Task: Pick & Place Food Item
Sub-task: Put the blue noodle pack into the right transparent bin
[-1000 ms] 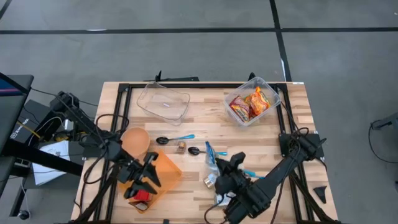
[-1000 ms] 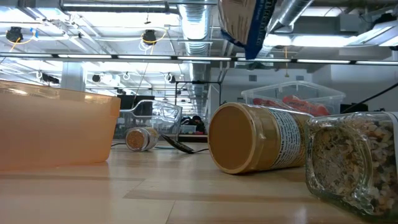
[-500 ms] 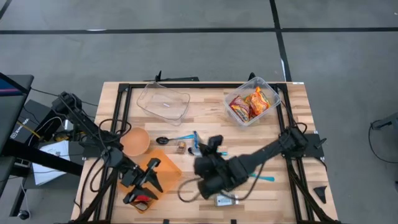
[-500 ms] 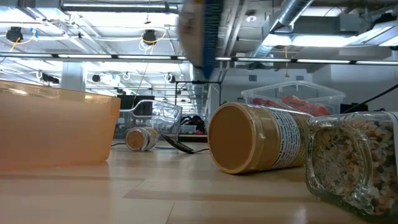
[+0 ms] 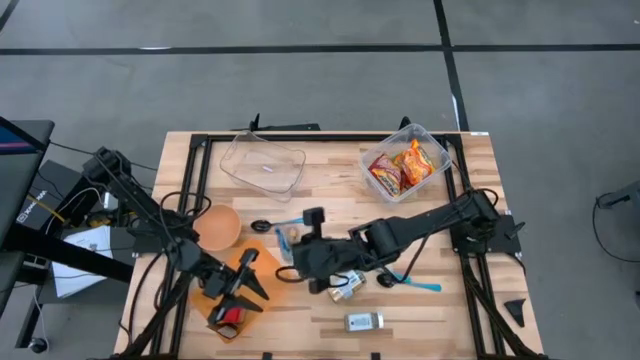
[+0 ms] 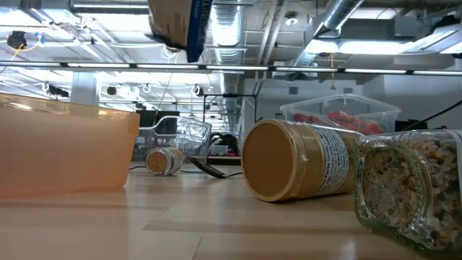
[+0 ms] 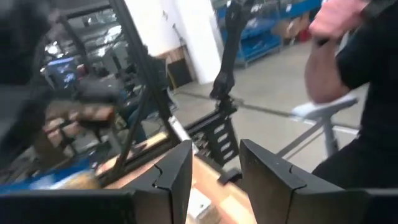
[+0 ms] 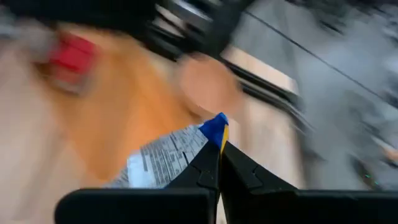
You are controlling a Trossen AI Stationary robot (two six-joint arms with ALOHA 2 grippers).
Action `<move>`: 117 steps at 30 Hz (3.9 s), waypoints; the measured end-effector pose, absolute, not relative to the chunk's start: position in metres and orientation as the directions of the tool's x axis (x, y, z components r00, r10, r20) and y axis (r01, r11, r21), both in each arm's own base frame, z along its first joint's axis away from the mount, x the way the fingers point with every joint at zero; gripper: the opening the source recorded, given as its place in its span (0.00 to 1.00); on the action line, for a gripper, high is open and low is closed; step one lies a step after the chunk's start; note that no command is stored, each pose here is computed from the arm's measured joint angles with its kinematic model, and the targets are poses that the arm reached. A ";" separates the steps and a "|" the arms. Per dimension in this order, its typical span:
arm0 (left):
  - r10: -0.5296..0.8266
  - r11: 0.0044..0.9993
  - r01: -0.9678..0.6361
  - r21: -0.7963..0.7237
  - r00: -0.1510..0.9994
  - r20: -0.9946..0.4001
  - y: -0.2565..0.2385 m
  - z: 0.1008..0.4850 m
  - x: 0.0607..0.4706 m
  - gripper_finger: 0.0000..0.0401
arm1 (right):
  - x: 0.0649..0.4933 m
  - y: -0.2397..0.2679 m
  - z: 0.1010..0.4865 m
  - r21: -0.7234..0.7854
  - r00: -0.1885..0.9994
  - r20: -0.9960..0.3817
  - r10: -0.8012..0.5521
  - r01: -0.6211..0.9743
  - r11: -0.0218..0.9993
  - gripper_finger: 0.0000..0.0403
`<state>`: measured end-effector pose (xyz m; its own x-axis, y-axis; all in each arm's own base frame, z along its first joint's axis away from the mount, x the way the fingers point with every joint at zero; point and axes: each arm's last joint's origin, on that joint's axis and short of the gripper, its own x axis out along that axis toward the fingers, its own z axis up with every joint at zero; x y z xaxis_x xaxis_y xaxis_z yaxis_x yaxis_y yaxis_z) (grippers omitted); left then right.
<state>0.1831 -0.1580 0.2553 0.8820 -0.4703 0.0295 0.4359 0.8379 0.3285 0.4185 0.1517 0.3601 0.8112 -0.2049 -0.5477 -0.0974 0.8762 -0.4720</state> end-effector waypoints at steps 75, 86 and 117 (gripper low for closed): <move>-0.435 0.850 0.413 0.328 0.900 -0.004 -0.150 0.260 0.177 0.31 | 0.256 -0.113 0.289 -0.519 -0.232 -0.854 -0.465 0.343 0.783 0.00; -0.436 0.850 0.412 0.329 0.900 -0.003 -0.150 0.260 0.177 0.31 | 0.274 -0.093 0.286 -0.387 -0.077 -0.920 -0.384 0.319 0.865 0.00; -0.435 0.851 0.410 0.328 0.900 0.004 -0.150 0.261 0.177 0.31 | 0.262 -0.103 0.283 -0.252 0.159 -0.930 -0.330 0.377 0.891 0.13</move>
